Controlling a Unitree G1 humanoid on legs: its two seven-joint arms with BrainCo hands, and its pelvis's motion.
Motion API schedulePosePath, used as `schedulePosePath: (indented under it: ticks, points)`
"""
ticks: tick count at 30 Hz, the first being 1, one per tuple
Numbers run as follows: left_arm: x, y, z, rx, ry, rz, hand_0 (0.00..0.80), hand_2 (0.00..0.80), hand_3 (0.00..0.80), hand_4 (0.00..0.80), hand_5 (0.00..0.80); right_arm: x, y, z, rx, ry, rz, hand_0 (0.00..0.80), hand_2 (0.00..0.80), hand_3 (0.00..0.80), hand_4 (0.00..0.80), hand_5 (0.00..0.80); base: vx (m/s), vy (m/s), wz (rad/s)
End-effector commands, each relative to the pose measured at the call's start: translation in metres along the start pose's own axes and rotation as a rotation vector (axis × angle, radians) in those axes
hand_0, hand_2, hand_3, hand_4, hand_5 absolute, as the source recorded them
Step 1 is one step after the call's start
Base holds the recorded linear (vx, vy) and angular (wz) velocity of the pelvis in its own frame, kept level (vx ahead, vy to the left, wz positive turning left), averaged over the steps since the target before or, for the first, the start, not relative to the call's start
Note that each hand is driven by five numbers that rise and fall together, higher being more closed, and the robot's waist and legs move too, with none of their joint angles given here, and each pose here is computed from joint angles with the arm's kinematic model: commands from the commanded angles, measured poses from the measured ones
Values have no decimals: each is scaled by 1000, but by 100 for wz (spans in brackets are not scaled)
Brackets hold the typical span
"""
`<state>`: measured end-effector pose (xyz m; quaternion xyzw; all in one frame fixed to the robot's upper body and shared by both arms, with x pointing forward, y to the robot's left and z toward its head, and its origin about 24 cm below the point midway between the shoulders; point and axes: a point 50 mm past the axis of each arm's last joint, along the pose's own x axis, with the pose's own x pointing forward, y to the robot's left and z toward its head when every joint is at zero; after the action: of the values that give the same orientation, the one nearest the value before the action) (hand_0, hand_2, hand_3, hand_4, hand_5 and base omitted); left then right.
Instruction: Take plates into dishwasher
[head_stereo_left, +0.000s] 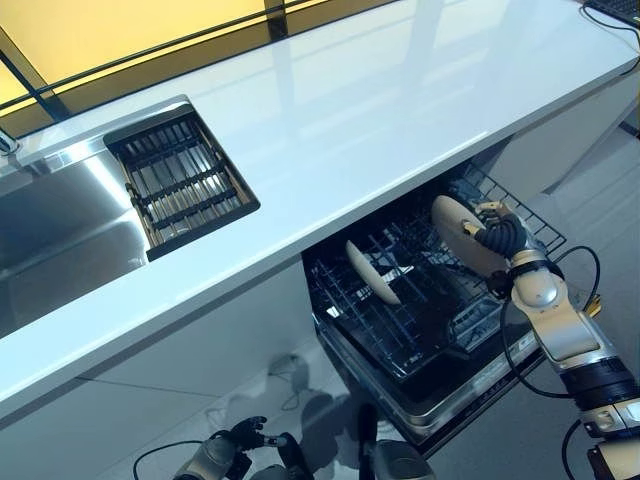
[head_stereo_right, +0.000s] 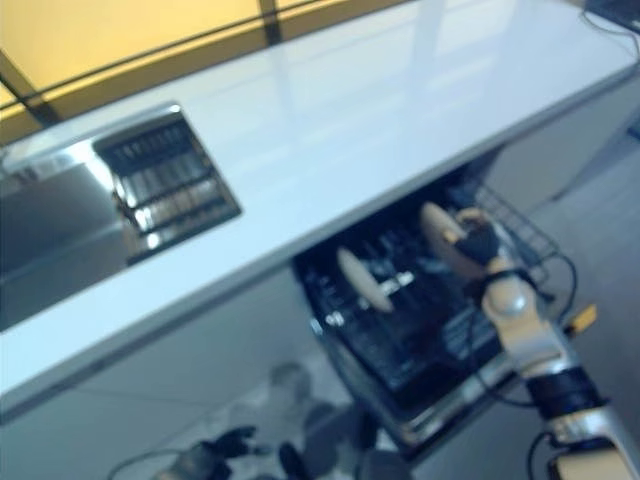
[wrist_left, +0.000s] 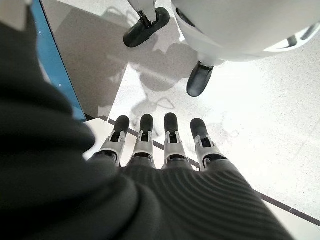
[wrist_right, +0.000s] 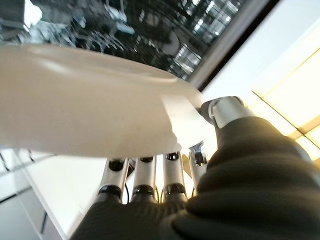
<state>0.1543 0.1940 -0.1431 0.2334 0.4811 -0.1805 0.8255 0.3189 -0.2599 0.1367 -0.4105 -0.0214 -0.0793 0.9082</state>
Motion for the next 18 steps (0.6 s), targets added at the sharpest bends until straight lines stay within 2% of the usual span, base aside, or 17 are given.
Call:
schedulePosePath:
  ticks: [1, 18]
  points:
    - [0, 18, 5, 60, 10, 25, 0, 0, 0, 0, 0, 21, -13, 30, 26, -79, -71, 800, 800, 800, 800, 800, 0, 0, 0]
    - [2, 25, 30, 89, -51, 32, 0, 0, 0, 0, 0, 45, -16, 22, -45, 58, -136, 800, 800, 800, 800, 800, 8, 12, 5]
